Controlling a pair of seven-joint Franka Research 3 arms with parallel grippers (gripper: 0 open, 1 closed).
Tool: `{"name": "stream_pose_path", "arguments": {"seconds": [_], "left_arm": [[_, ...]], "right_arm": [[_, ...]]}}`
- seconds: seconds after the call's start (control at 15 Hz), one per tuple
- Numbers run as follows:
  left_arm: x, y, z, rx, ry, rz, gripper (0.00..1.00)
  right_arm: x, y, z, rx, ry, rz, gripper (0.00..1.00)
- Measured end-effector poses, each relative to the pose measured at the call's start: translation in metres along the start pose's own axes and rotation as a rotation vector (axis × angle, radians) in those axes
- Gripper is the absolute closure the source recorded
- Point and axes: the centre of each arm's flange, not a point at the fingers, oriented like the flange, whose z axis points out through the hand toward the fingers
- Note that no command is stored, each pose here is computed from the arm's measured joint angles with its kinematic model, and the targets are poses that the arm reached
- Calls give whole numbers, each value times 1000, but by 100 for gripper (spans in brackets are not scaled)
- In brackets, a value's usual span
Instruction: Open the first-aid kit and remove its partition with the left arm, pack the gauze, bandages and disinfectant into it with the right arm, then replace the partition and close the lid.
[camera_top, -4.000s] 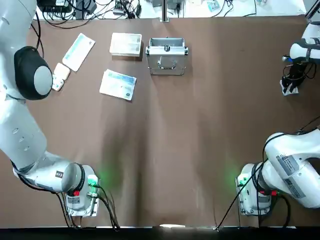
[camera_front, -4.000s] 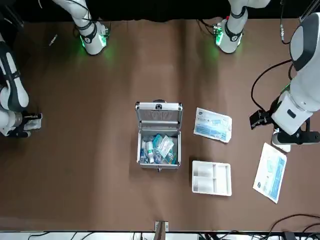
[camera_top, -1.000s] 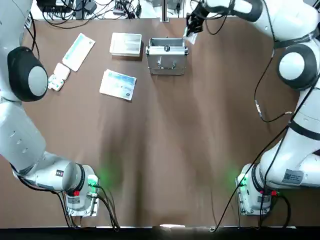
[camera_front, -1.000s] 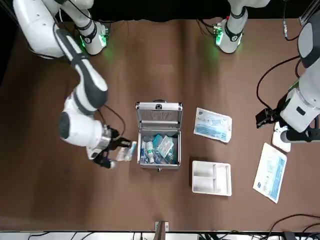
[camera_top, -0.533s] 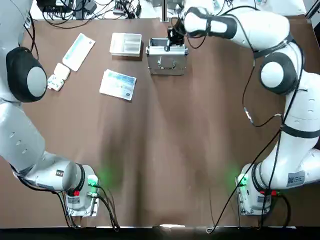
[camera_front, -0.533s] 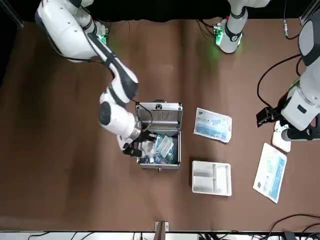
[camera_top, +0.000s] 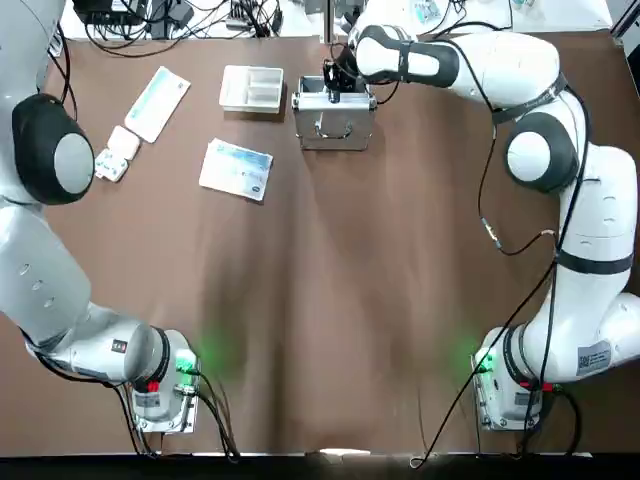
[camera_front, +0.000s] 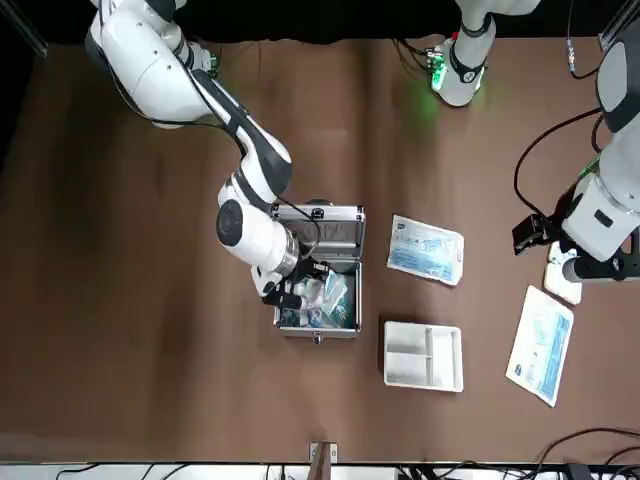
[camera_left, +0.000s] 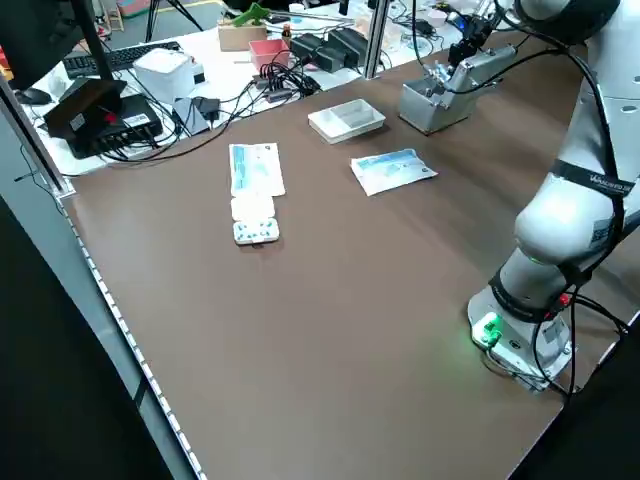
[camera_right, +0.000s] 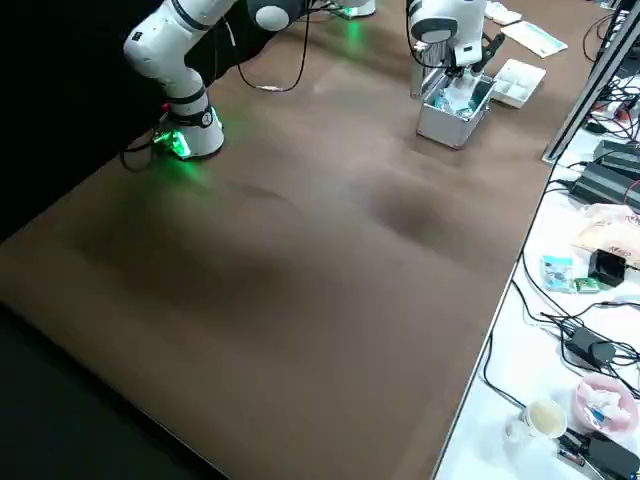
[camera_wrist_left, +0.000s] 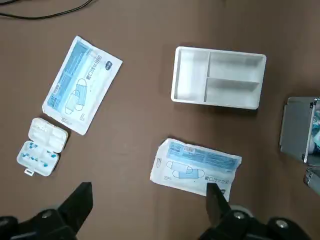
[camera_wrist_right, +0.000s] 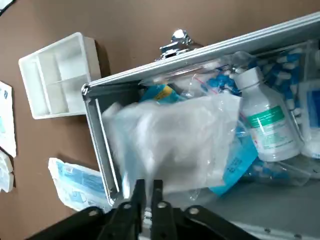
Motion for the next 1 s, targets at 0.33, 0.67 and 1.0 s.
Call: {"name": "stream_pose_path", "arguments": {"seconds": [0.33,0.67,1.0], "left_arm": [[0,0,0,0,1,0,0],[-1,6,2,-1,-1,9,0],[18,27,51,-2,-1,36,0]], "right_arm": [[3,3,5,-7,1,1,52],[16,9,-2,-13,27,-3,44],[46,29,-37,-42,20,36,44]]}}
